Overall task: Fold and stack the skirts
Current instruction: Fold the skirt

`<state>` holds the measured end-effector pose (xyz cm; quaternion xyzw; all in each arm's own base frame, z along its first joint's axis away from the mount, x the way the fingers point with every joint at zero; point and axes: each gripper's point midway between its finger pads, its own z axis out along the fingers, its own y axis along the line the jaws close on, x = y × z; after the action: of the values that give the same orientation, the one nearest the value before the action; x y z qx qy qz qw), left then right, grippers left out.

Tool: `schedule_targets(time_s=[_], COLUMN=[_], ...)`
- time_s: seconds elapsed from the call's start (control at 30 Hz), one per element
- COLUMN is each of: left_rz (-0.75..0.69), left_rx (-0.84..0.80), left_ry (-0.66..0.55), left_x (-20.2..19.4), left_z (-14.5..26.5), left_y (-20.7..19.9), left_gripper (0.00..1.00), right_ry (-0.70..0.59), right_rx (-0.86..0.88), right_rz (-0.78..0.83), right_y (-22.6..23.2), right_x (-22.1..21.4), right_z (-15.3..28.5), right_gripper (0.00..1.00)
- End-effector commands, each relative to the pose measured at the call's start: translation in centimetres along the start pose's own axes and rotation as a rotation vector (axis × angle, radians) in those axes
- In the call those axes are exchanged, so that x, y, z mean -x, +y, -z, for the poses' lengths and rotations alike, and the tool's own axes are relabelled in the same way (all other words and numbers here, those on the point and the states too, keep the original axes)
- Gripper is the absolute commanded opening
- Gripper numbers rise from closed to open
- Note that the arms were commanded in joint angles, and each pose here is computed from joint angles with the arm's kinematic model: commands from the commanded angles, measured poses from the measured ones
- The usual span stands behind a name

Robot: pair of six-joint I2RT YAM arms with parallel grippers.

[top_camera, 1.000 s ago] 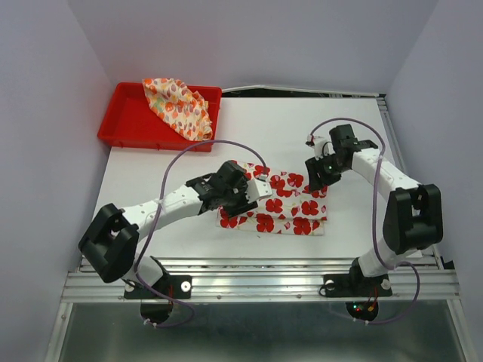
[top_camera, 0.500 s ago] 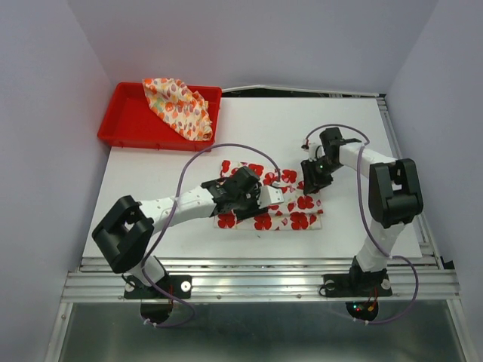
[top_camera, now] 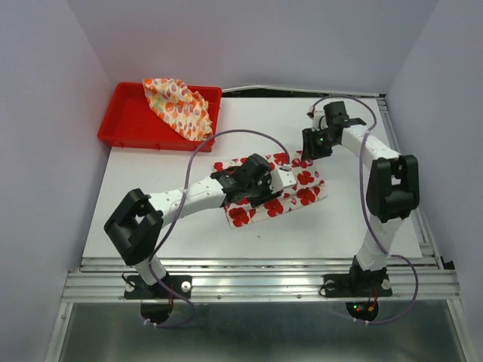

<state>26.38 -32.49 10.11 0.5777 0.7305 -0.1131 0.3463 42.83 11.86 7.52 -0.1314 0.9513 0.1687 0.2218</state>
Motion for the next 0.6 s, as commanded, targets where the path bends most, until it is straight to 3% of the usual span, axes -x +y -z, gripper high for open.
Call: schedule_targets(time_s=[0.0, 0.17, 0.3, 0.4, 0.57], left_rz=[0.067, 0.121, 0.129, 0.145, 0.188], left_rx=[0.030, 0.002, -0.011, -0.028, -0.070], left_ry=[-0.158, -0.212, -0.221, -0.240, -0.229], left_x=[5.6, 8.3, 9.9, 11.2, 11.2], left_z=[0.4, -1.5, -3.0, -3.8, -5.8], left_y=[1.2, 1.3, 1.6, 1.8, 1.0], left_gripper=[0.54, 0.52, 0.49, 0.48, 0.47], right_ry=[-0.284, -0.229, -0.151, -0.261, -0.281], right_rx=[0.035, 0.058, 0.214, 0.262, 0.363], right_rz=[-0.172, -0.387, -0.618, -0.683, -0.809], right_y=[0.6, 0.7, 2.5, 2.1, 3.2], right_x=[4.4, -1.8, -7.7, -7.5, -9.5], right_z=[10.3, 10.7, 8.1, 8.7, 7.2], right_gripper=[0.51, 0.48, 0.31, 0.20, 0.14])
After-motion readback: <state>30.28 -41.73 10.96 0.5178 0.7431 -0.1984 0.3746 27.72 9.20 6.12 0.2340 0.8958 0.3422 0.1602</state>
